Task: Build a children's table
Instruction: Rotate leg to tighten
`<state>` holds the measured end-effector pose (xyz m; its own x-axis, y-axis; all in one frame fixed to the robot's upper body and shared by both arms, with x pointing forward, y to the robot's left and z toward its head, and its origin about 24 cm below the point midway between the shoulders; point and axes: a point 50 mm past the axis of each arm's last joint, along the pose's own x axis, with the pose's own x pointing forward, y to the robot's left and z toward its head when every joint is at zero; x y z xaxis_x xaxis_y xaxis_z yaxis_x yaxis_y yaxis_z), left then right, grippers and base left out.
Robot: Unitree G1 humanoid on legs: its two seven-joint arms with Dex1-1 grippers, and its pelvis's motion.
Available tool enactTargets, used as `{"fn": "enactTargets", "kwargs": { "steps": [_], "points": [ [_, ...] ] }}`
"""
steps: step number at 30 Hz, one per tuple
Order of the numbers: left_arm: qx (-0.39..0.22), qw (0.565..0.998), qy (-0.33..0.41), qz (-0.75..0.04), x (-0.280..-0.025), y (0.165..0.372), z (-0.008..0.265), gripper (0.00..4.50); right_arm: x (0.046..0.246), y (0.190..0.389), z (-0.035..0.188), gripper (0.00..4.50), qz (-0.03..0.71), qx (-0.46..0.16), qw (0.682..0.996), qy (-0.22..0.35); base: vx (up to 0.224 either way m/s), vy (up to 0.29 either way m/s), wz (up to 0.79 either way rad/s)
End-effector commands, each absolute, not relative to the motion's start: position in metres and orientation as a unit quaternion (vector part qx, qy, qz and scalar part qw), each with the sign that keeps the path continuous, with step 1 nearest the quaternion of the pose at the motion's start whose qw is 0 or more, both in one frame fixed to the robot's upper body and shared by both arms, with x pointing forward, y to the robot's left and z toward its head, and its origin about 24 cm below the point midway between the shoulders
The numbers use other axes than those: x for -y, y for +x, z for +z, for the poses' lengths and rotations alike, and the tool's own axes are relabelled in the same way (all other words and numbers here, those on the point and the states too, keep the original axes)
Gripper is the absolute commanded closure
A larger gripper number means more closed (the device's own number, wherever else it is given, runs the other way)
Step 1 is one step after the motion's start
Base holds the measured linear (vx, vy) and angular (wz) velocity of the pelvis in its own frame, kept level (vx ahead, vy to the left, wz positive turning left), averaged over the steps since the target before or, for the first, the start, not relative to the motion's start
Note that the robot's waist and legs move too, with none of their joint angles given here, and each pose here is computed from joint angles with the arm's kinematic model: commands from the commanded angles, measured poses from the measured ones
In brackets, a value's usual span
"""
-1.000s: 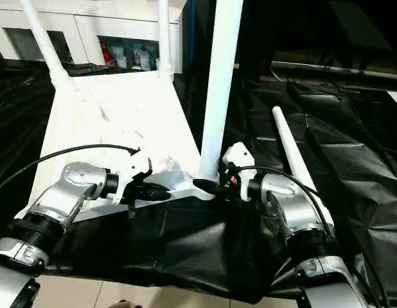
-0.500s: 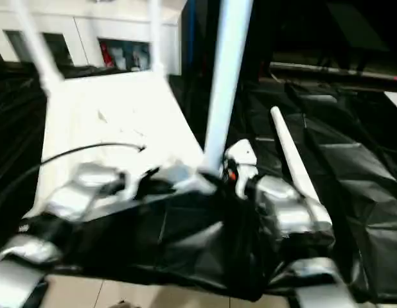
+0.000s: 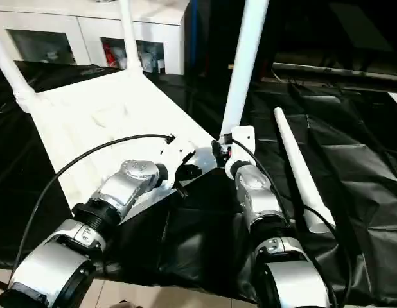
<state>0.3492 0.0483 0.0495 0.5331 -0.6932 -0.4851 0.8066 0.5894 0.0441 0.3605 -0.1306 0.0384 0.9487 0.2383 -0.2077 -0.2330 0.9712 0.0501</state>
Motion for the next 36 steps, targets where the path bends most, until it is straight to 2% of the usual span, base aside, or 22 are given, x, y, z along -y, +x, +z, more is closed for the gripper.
{"fn": "enactTargets", "kwargs": {
  "steps": [1,5,7,10,12,13,19,25,26,28,30,33,36],
  "points": [
    [-0.182,0.871,0.122,-0.439,-0.054,0.349,0.052,4.50,0.130,0.356,0.030,0.97,0.151,-0.131,0.980,0.007,0.000,0.000,0.00],
    [-0.173,0.861,0.134,-0.459,-0.066,0.348,0.053,4.50,0.140,0.355,0.041,0.84,0.231,-0.116,0.966,-0.009,0.000,0.000,0.00],
    [-0.169,0.849,0.136,-0.481,-0.074,0.346,0.053,4.50,0.147,0.348,0.044,0.84,0.296,-0.113,0.948,-0.027,0.000,0.000,0.00],
    [-0.168,0.811,0.133,-0.545,-0.084,0.336,0.053,4.50,0.159,0.335,0.045,0.84,0.381,-0.119,0.913,-0.079,0.000,0.000,0.00],
    [-0.173,0.797,0.135,-0.562,-0.087,0.332,0.053,4.50,0.161,0.332,0.046,0.84,0.399,-0.117,0.906,-0.085,0.000,0.000,0.00],
    [-0.182,0.768,0.128,-0.600,-0.091,0.323,0.053,4.50,0.163,0.328,0.049,0.84,0.431,-0.116,0.890,-0.087,0.000,0.000,0.00],
    [-0.191,0.743,0.118,-0.630,-0.096,0.316,0.053,4.50,0.160,0.322,0.050,0.84,0.478,-0.121,0.867,-0.075,0.000,0.000,0.00],
    [-0.195,0.739,0.123,-0.634,-0.100,0.314,0.053,4.50,0.159,0.318,0.048,0.84,0.501,-0.129,0.852,-0.074,0.000,0.000,0.00],
    [-0.196,0.739,0.124,-0.633,-0.100,0.314,0.052,4.50,0.159,0.317,0.047,1.00,0.502,-0.130,0.852,-0.074,0.000,0.000,0.00],
    [-0.197,0.741,0.126,-0.630,-0.101,0.314,0.053,4.50,0.159,0.317,0.046,1.00,0.503,-0.132,0.851,-0.071,0.000,0.000,0.00],
    [-0.197,0.741,0.126,-0.630,-0.101,0.314,0.053,4.50,0.159,0.317,0.045,1.35,0.503,-0.133,0.851,-0.070,0.000,0.000,0.00],
    [-0.197,0.742,0.126,-0.629,-0.102,0.314,0.053,4.50,0.159,0.316,0.044,1.43,0.503,-0.137,0.850,-0.074,0.000,0.000,0.00],
    [-0.198,0.743,0.126,-0.627,-0.102,0.314,0.052,4.50,0.160,0.315,0.042,1.70,0.500,-0.139,0.851,-0.076,0.000,0.000,0.00]
  ]
}}
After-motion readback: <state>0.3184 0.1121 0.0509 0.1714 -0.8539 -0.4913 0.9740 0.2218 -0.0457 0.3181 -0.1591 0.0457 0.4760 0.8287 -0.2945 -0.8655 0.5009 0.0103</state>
